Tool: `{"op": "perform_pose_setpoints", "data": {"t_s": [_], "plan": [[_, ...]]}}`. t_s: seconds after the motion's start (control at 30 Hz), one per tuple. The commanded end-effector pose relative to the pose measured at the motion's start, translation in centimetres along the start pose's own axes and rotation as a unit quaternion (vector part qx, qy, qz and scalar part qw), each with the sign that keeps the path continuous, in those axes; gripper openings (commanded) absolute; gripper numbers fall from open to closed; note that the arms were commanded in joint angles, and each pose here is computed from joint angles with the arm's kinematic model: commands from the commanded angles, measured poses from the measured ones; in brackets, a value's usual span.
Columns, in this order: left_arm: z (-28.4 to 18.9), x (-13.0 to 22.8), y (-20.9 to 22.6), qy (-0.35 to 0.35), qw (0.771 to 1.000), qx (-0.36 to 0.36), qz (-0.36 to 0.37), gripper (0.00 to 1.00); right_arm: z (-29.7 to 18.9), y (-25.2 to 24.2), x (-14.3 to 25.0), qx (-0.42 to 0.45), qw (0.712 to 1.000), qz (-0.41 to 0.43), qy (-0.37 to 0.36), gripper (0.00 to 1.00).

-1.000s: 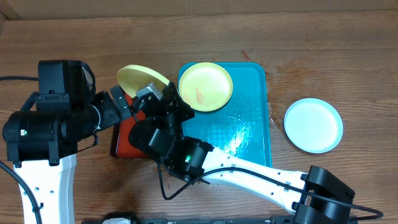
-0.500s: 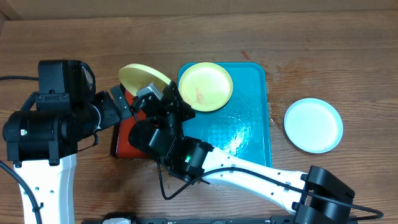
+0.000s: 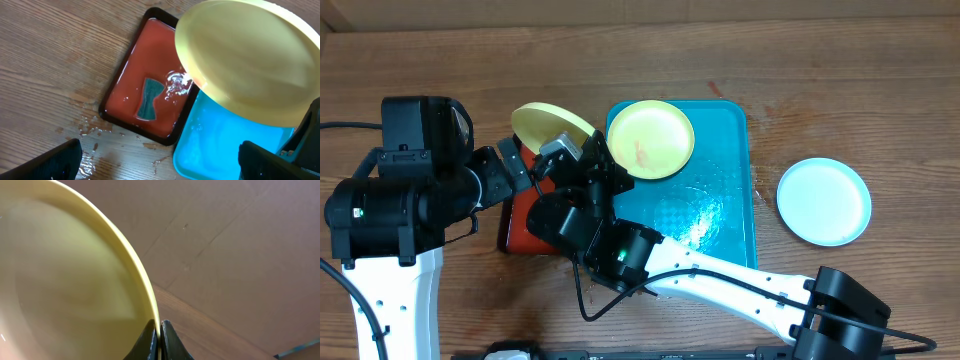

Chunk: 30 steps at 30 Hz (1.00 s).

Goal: Clean dirty plates on tray and stack at the side
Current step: 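Lift the yellow plate with the right gripper and tilt it over the red tray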

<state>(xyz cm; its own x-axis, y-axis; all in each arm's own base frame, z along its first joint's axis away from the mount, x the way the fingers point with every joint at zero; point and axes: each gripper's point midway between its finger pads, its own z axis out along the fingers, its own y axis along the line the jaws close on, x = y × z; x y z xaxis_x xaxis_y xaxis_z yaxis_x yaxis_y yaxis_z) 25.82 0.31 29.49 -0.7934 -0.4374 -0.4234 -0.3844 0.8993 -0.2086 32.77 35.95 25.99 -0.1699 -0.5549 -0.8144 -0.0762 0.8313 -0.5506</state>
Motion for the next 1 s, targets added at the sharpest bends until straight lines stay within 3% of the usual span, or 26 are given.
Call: {"op": "perform_pose_setpoints", "data": {"t_s": [0.0, 0.47, 0.77, 0.97], "plan": [[-0.1, -0.1, -0.2, 0.0, 1.0, 0.004, 0.005, 1.0, -1.1, -2.1, -2.4, 0.008, 0.999, 0.048, -0.019, 0.04], [-0.1, -0.1, -0.2, 0.0, 1.0, 0.004, 0.005, 1.0, -0.7, -2.1, -1.7, 0.003, 0.997, 0.075, -0.009, 0.04], [-0.1, -0.1, -0.2, 0.0, 1.0, 0.004, 0.005, 1.0, 0.9, 2.6, 1.5, -0.159, 0.978, 0.122, 0.058, 0.04], [-0.1, -0.1, -0.2, 0.0, 1.0, 0.004, 0.005, 1.0, 1.7, -0.3, 1.4, -0.074, 0.988, 0.124, 0.048, 0.04]]}}
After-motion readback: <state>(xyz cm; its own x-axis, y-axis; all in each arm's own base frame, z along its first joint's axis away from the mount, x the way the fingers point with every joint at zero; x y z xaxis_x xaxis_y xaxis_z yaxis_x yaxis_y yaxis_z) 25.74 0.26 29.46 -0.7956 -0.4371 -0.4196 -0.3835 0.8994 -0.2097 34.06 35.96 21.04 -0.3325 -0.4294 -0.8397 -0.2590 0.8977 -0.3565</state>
